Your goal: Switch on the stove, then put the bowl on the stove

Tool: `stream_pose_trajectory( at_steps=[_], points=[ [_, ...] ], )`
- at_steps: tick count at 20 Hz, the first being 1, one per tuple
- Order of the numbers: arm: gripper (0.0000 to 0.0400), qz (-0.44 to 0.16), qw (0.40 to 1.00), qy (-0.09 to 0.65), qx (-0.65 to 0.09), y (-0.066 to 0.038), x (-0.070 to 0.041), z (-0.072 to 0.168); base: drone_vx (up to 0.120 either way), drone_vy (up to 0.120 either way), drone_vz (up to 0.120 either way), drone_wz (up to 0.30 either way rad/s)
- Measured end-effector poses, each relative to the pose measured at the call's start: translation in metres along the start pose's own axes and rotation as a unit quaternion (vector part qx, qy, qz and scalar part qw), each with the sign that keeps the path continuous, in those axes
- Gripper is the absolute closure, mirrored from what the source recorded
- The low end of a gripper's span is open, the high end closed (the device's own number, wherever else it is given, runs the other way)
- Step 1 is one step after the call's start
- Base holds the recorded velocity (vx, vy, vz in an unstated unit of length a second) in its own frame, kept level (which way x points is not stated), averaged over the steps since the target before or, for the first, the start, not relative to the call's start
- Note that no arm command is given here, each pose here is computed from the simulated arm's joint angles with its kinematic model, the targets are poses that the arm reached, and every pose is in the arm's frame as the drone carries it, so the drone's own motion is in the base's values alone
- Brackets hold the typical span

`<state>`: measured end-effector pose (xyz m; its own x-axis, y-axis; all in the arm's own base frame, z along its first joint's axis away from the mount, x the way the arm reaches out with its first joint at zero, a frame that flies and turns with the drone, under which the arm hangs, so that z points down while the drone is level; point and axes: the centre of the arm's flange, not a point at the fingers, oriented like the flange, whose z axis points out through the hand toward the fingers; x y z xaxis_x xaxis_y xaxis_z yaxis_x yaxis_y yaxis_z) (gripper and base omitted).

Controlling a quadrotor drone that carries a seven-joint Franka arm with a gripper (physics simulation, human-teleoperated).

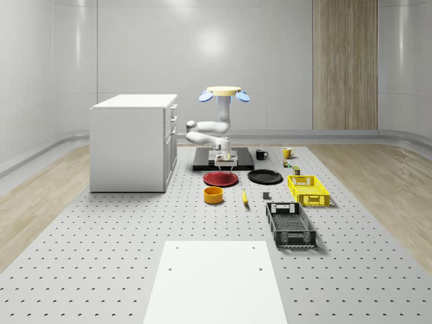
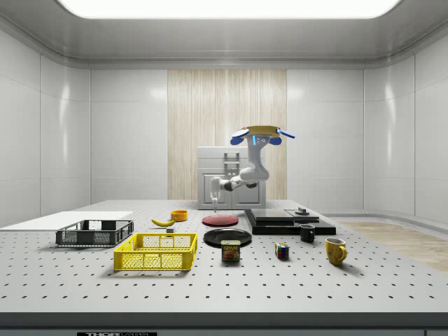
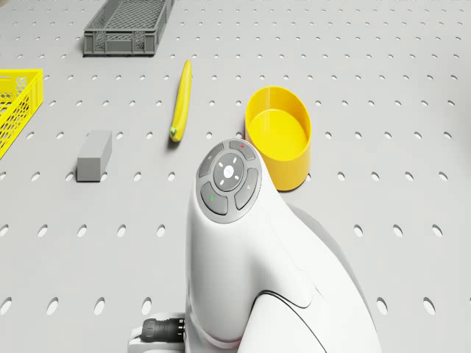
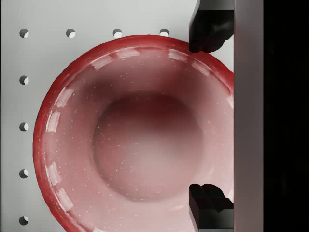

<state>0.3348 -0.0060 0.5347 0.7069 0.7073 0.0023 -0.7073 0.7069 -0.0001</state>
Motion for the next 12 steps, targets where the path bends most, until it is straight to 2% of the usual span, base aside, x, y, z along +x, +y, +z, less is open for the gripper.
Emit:
stream_pose_trajectory(
  at_steps=[12],
  points=[
    [0.0, 0.0, 1.0, 0.0, 0.0, 0.0, 0.0, 0.0, 0.12, 0.0, 0.0, 0.0]
  ],
)
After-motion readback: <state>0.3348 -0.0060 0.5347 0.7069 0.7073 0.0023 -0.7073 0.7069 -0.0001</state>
